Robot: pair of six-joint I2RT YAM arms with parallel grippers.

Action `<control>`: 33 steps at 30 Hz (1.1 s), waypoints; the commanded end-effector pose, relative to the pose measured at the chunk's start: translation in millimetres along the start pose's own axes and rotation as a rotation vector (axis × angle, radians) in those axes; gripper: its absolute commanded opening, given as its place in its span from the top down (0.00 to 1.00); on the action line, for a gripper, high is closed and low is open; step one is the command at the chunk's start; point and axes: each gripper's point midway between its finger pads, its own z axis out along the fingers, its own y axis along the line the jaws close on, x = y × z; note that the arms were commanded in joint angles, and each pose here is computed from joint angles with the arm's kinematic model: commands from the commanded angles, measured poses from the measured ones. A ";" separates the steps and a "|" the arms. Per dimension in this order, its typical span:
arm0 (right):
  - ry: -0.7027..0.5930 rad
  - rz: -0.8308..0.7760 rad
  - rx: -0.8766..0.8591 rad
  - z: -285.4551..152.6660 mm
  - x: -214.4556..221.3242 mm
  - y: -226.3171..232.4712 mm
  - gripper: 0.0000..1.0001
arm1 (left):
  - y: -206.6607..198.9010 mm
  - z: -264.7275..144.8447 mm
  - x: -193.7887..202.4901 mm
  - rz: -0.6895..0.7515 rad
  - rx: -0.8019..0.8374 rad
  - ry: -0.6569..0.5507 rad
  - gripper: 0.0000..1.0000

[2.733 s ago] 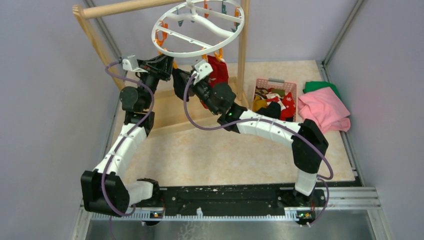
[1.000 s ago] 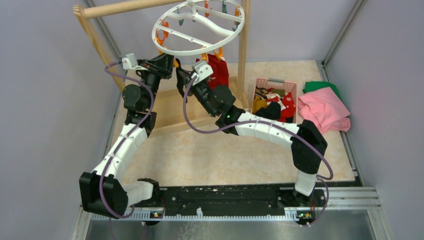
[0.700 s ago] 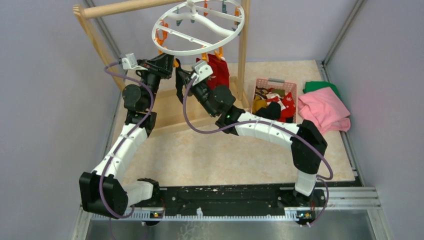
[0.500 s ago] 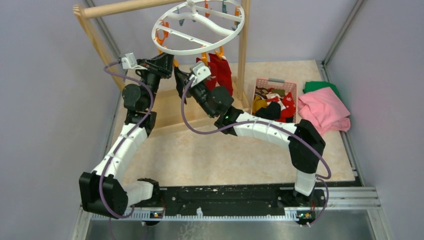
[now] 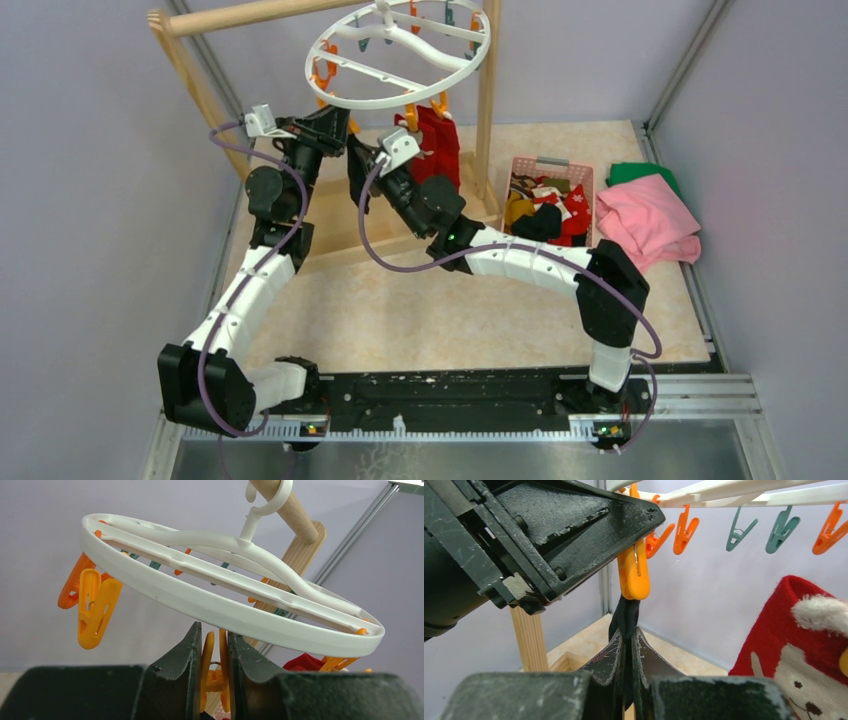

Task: Clip the socks to the hanger
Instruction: Clamp the sock onto the hanger.

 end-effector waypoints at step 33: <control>-0.066 0.011 0.158 2.2 -30.8 -26.1 1.00 | 2.4 1.7 11.9 -0.041 -0.040 0.056 1.00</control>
